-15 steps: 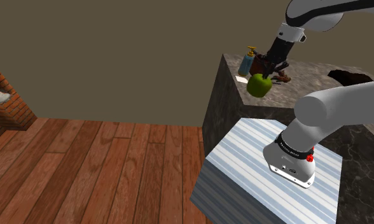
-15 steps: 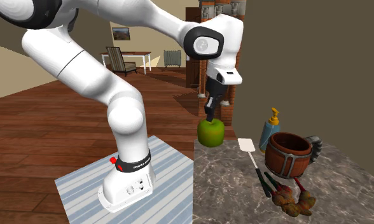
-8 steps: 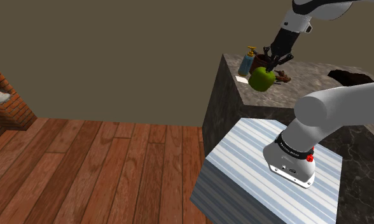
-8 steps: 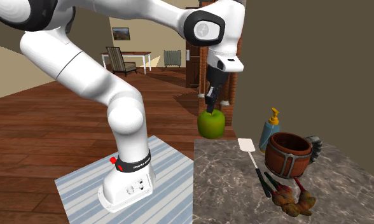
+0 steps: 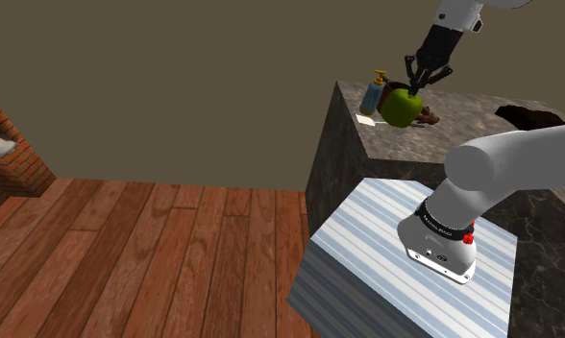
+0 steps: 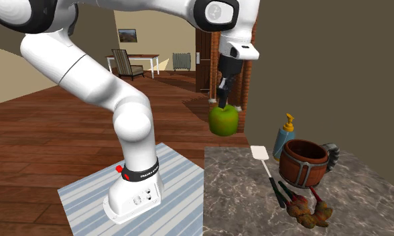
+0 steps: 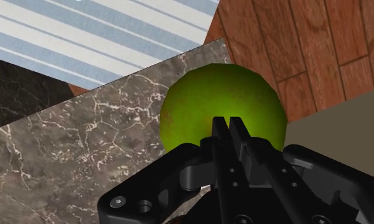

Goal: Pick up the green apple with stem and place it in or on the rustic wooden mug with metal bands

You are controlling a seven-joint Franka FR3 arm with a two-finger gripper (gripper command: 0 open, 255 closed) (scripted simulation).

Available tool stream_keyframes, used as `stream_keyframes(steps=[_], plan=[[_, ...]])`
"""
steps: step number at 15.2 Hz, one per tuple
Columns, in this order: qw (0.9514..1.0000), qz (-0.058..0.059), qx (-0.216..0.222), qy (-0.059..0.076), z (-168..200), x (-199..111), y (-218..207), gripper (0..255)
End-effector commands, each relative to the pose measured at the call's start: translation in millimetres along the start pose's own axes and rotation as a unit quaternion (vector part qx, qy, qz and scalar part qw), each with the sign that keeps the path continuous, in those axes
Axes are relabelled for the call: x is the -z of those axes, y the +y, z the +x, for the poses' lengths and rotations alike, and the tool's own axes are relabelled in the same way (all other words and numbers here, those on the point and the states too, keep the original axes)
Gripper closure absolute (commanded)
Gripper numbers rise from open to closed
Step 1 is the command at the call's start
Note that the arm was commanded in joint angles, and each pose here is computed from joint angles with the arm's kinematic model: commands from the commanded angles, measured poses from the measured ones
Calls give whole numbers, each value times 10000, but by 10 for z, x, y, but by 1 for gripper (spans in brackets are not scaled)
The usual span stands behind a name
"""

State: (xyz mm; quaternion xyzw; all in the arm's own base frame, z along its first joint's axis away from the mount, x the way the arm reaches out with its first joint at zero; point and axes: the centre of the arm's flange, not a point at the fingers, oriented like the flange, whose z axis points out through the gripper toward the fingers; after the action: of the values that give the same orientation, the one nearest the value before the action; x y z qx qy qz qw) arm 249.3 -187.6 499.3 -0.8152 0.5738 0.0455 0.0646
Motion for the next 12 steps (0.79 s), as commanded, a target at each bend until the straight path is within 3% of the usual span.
stream_keyframes(steps=[1, 12], plan=[[10000, -1, 0, -1, -21, 105, -6, 255], [10000, -1, 0, -1, -107, 679, -37, 255]])
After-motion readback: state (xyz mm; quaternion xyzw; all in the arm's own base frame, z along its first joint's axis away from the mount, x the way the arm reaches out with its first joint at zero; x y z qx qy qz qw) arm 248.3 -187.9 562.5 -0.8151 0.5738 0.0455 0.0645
